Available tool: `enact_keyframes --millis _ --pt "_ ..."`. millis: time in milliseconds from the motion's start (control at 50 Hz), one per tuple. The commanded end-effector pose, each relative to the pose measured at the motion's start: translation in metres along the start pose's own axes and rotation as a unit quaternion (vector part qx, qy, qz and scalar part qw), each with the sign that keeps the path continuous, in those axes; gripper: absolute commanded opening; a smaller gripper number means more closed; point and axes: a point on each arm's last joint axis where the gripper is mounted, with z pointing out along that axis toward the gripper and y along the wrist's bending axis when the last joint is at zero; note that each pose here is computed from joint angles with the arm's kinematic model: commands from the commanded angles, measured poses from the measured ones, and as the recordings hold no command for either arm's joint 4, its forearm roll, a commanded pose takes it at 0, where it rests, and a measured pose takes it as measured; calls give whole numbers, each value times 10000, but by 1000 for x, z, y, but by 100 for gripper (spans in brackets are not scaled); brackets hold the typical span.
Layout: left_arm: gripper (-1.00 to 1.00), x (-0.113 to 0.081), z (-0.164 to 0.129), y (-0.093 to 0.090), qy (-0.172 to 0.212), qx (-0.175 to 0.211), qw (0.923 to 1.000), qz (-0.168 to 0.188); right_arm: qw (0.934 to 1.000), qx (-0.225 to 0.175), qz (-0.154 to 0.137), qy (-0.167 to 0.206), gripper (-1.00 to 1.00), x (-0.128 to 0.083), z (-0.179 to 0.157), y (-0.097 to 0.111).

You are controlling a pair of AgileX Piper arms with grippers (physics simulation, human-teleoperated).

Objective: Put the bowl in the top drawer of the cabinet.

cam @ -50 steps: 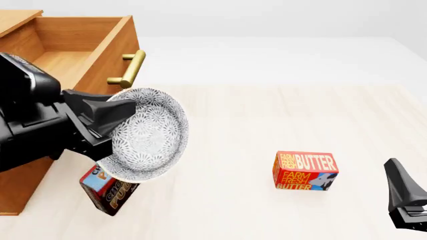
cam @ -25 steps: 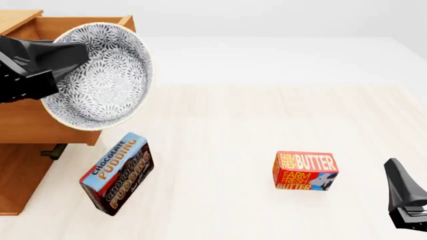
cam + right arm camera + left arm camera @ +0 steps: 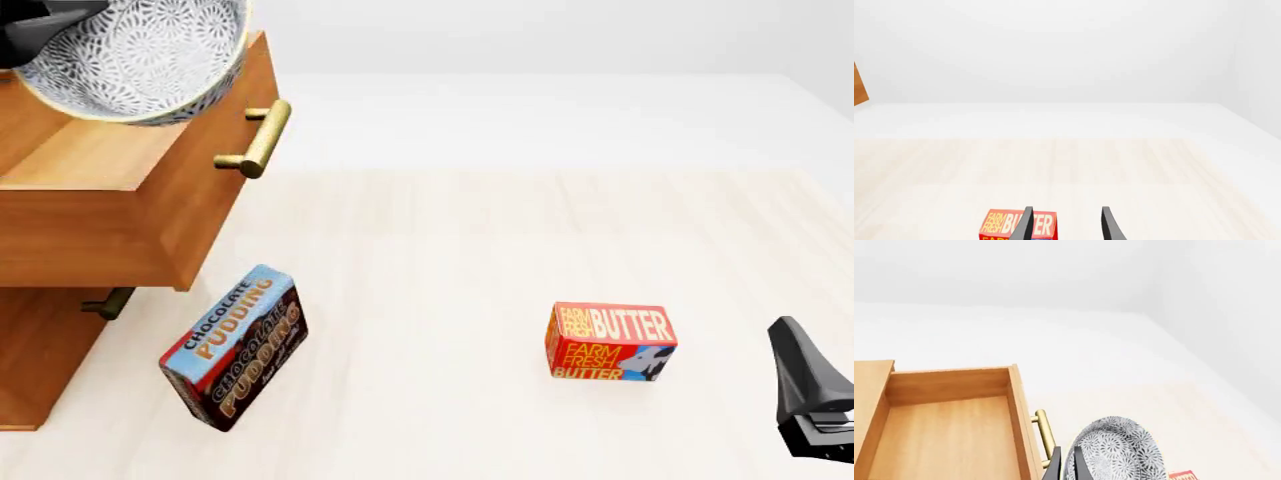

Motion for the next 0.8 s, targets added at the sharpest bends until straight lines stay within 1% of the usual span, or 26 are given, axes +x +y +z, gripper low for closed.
enact_keyframes --millis 20,140,160,220,240,320,440,560,580,700,800 --pt "-100 -19 9 8 -202 -292 9989 -306 10000 1 -2 -1 100 0 0 0" --pt "-100 -23 17 14 -266 -467 9976 -439 10000 0 -1 -1 100 0 0 0" --pt "-100 -26 16 17 -328 -546 9970 -441 10000 0 -2 0 100 0 0 0" --pt "-100 -27 18 17 -306 -537 9970 -475 10000 -1 0 -1 100 0 0 0" --pt "-100 -29 20 20 -348 -620 9963 -492 10000 0 -1 0 100 0 0 0" --pt "-100 -30 24 24 -356 -715 9955 -505 10000 1 -1 0 100 0 0 0" --pt "-100 -29 44 38 -321 -991 9928 -588 10000 -1 -1 -1 100 0 0 0" --pt "-100 -31 52 48 -338 -1165 9906 -630 10000 0 -2 -1 100 0 0 0" --pt "-100 -30 57 52 -317 -1242 9896 -647 10000 0 -1 0 100 0 0 0" --pt "-100 -30 68 61 -251 -1380 9878 -685 10000 -1 0 -1 100 0 0 0" --pt "-100 -34 73 69 -256 -1516 9858 -674 10000 0 -2 -1 100 0 0 0"
